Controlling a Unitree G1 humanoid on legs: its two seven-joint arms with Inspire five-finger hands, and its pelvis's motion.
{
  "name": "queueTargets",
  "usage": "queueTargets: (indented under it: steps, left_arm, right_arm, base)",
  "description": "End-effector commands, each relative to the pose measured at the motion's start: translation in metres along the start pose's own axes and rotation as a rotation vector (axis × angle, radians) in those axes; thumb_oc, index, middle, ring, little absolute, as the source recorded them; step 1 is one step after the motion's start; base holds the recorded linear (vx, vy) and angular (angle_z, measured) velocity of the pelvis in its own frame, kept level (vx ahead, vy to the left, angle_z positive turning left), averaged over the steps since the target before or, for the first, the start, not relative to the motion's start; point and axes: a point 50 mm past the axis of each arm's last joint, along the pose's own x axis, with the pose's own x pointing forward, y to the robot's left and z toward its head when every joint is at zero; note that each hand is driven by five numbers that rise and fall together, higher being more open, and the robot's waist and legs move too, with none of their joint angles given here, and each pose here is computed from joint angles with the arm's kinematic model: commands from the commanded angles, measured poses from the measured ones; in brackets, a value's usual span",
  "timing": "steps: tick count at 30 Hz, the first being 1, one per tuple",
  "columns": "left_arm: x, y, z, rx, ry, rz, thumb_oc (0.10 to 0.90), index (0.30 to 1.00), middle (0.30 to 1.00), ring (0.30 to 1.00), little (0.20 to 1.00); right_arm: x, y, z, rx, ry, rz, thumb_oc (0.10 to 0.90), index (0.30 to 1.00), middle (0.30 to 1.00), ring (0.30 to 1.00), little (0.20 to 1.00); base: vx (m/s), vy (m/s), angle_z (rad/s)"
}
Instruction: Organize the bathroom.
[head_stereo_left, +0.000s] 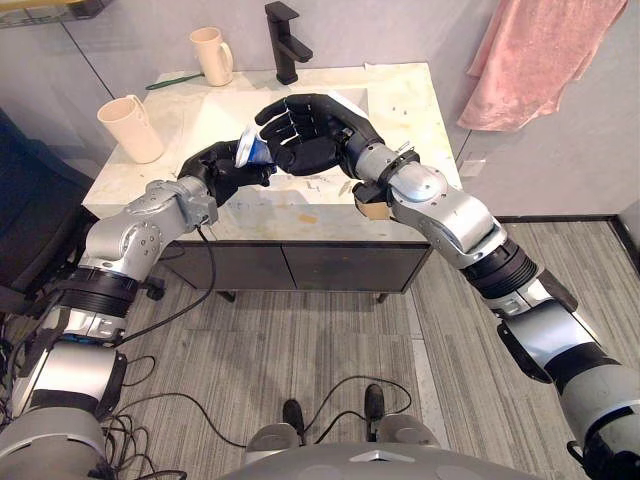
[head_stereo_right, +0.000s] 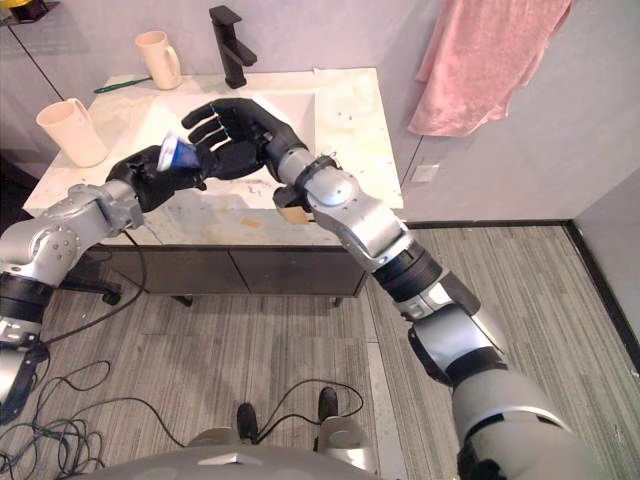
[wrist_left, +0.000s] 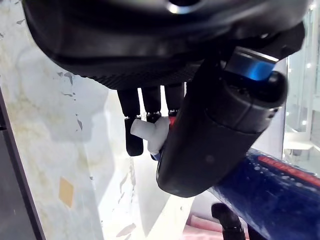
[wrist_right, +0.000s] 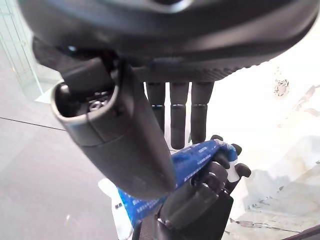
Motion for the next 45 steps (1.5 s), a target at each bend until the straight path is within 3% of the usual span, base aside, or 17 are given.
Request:
queueTargets:
  steps: [1, 8, 9, 10, 11, 21, 45]
  left_arm:
    - [-0.009, -0.018, 0.068, -0.043, -0.3, -0.106, 0.4, 0.3, 0.3, 0.3, 0.3]
    - [-0.009, -0.017, 0.068, -0.054, -0.301, -0.101, 0.4, 0.3, 0.3, 0.3, 0.3]
    - [-0.009, -0.018, 0.068, -0.056, -0.302, -0.102, 0.4, 0.3, 0.3, 0.3, 0.3]
    - [-0.009, -0.017, 0.068, -0.056, -0.302, -0.102, 0.4, 0.3, 0.3, 0.3, 0.3]
    - [-0.009, -0.018, 0.068, -0.058, -0.301, -0.103, 0.4, 0.3, 0.3, 0.3, 0.3]
    - [-0.009, -0.018, 0.066, -0.062, -0.295, -0.115, 0.4, 0.3, 0.3, 0.3, 0.3]
    - [-0.008, -0.03, 0.045, -0.094, -0.196, -0.19, 0.4, 0.3, 0.3, 0.3, 0.3]
  right_arm:
    - [0.007, 0.002, 0.068, -0.008, -0.283, 0.015, 0.4, 0.3, 0.3, 0.3, 0.3]
    - [0.007, 0.003, 0.067, -0.008, -0.282, 0.016, 0.4, 0.3, 0.3, 0.3, 0.3]
    - [0.007, 0.002, 0.068, -0.014, -0.282, 0.014, 0.442, 0.364, 0.364, 0.364, 0.364]
    - [0.007, 0.002, 0.068, -0.023, -0.281, 0.015, 0.535, 0.502, 0.502, 0.502, 0.502]
    - [0.007, 0.001, 0.068, -0.037, -0.278, 0.015, 0.8, 0.9, 0.9, 0.9, 0.9]
    - [0.007, -0.007, 0.07, -0.212, -0.276, 0.016, 0.8, 0.9, 0.9, 0.9, 0.9]
    - [0.007, 0.001, 0.07, -0.148, -0.285, 0.039, 0.8, 0.9, 0.9, 0.9, 0.9]
  base:
    - [0.0, 0.0, 0.0]
    - [0.0, 0.0, 0.0]
    - [0.0, 0.0, 0.0]
    - [0.0, 0.0, 0.0]
    - [0.0, 0.0, 0.0]
    - [0.0, 0.0, 0.0]
    - [0.0, 0.0, 0.0]
